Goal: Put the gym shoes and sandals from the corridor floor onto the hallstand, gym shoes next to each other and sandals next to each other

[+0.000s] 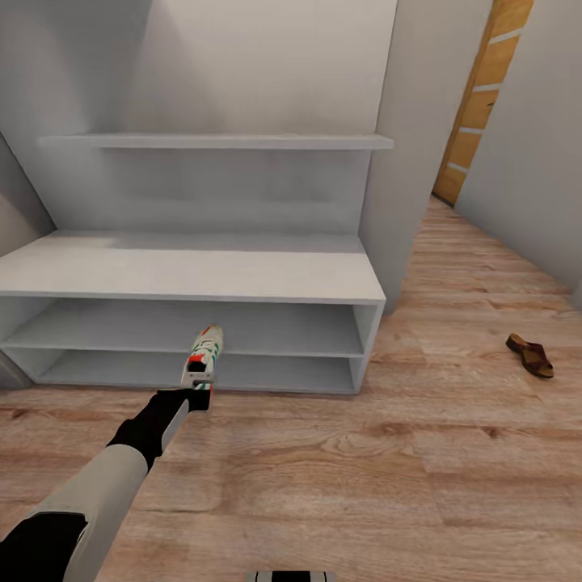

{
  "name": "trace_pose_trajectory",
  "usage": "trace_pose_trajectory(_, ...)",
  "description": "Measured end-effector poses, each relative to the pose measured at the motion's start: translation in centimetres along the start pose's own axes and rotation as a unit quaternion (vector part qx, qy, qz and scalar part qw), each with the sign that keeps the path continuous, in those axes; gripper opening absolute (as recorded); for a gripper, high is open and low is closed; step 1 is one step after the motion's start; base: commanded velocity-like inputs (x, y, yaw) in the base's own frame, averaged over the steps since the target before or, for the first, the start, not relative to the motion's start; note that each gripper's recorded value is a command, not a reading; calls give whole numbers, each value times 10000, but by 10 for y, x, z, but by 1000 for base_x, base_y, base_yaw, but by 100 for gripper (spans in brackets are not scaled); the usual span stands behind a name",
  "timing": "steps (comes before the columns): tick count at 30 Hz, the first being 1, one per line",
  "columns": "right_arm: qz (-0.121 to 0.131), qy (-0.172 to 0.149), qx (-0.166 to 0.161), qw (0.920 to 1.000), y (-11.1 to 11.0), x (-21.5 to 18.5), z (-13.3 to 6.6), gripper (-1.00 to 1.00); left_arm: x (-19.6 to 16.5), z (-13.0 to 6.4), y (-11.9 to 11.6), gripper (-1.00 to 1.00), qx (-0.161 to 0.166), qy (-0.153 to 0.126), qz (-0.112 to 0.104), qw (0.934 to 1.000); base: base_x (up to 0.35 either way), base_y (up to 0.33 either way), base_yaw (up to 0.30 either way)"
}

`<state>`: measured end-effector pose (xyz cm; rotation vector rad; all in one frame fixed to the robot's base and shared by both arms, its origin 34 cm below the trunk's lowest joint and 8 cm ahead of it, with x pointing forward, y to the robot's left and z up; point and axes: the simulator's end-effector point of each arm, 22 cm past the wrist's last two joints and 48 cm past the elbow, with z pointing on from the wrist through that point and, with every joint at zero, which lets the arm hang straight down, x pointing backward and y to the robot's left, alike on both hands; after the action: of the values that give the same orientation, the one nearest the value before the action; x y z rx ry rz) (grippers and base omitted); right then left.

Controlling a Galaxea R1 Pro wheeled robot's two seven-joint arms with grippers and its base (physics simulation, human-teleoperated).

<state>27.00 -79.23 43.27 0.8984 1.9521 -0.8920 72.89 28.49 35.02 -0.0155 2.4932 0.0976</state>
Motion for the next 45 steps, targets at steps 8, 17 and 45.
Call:
trace_pose_trajectory(8, 0, 0, 0, 10000, 0, 0, 0, -100, -1, 0, -4, -100, 25, -15, -3, 10000, 332, 27, 0)
trace_pose_trajectory(17, -1, -1, 0, 10000, 0, 0, 0, -100, -1, 0, -4, -100, 29, -20, -3, 10000, 315, -61, 0)
trace_pose_trajectory(45, 2, -1, 1, 10000, 0, 0, 0, -100, -2, 0, -6, -100, 36, -34, 6, 10000, 140, -82, 0)
